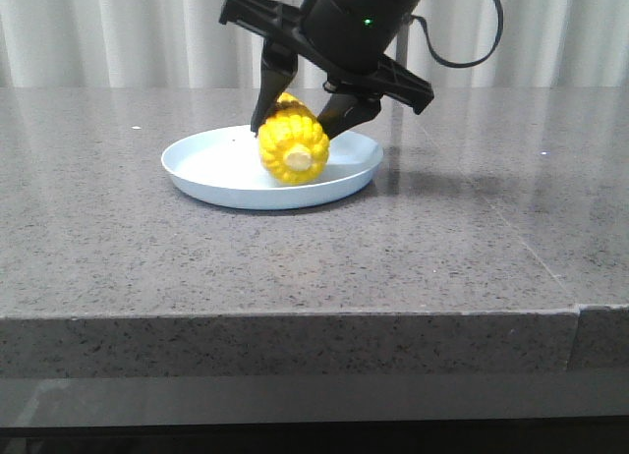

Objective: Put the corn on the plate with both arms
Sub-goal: 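Lift the corn cob with the right gripper toward the plate, then lower the corn onto the plate and open the right gripper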

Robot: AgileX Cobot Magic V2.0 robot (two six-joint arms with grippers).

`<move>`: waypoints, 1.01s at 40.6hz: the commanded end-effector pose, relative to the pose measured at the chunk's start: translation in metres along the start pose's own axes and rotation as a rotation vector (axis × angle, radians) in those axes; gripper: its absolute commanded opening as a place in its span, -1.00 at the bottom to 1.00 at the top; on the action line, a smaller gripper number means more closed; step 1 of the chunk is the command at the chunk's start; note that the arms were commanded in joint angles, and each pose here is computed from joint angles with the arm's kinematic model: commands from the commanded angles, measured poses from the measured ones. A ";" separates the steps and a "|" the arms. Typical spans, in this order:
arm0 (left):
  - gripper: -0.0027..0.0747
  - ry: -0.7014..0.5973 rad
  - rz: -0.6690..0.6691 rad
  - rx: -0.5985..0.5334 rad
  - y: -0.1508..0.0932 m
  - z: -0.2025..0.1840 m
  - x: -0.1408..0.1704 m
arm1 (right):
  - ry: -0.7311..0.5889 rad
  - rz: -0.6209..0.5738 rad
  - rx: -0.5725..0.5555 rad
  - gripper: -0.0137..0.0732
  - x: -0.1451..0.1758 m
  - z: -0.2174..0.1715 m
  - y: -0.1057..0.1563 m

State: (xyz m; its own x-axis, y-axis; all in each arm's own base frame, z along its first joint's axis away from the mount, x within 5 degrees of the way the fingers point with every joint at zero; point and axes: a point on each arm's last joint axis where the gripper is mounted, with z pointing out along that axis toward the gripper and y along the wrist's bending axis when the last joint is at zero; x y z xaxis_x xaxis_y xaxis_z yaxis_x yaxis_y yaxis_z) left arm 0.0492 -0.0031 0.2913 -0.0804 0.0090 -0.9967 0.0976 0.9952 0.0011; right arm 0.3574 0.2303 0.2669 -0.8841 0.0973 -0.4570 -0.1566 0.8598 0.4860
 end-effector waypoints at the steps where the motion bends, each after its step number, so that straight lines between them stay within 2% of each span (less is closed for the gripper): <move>1: -0.98 -0.099 -0.004 0.006 -0.001 -0.001 -0.016 | -0.108 0.001 -0.071 -0.25 -0.014 -0.027 0.017; 8: -0.98 -0.099 -0.004 0.006 -0.001 -0.001 -0.016 | -0.108 0.001 -0.071 0.40 -0.014 -0.027 0.017; 11: -0.98 -0.099 -0.004 0.006 -0.001 -0.001 -0.016 | -0.110 0.001 -0.073 0.57 -0.014 -0.028 0.017; 14: -0.98 -0.099 -0.004 0.006 -0.001 -0.001 -0.016 | -0.121 -0.001 -0.078 0.64 -0.015 -0.031 0.019; 27: -0.98 -0.099 -0.004 0.006 -0.001 -0.001 -0.016 | -0.257 -0.029 -0.098 0.65 -0.031 -0.098 0.018; 35: -0.98 -0.099 -0.004 0.006 -0.001 -0.001 -0.016 | -0.285 -0.047 -0.007 0.63 -0.040 -0.130 -0.005; 37: -0.98 -0.099 -0.004 0.006 -0.001 -0.001 -0.016 | -0.282 -0.048 0.018 0.57 -0.041 -0.136 -0.011; 41: -0.98 -0.099 -0.004 0.006 -0.001 -0.001 -0.016 | -0.267 -0.051 0.071 0.26 -0.041 -0.146 -0.022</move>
State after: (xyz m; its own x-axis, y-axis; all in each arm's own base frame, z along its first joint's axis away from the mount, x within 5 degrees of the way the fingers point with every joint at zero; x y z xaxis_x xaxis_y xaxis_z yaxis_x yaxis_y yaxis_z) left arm 0.0492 -0.0031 0.2913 -0.0804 0.0090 -0.9967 0.0976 0.9952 0.0011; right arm 0.3421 0.1499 0.3502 -0.7973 0.1613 -0.5816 -0.1311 0.8944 0.4277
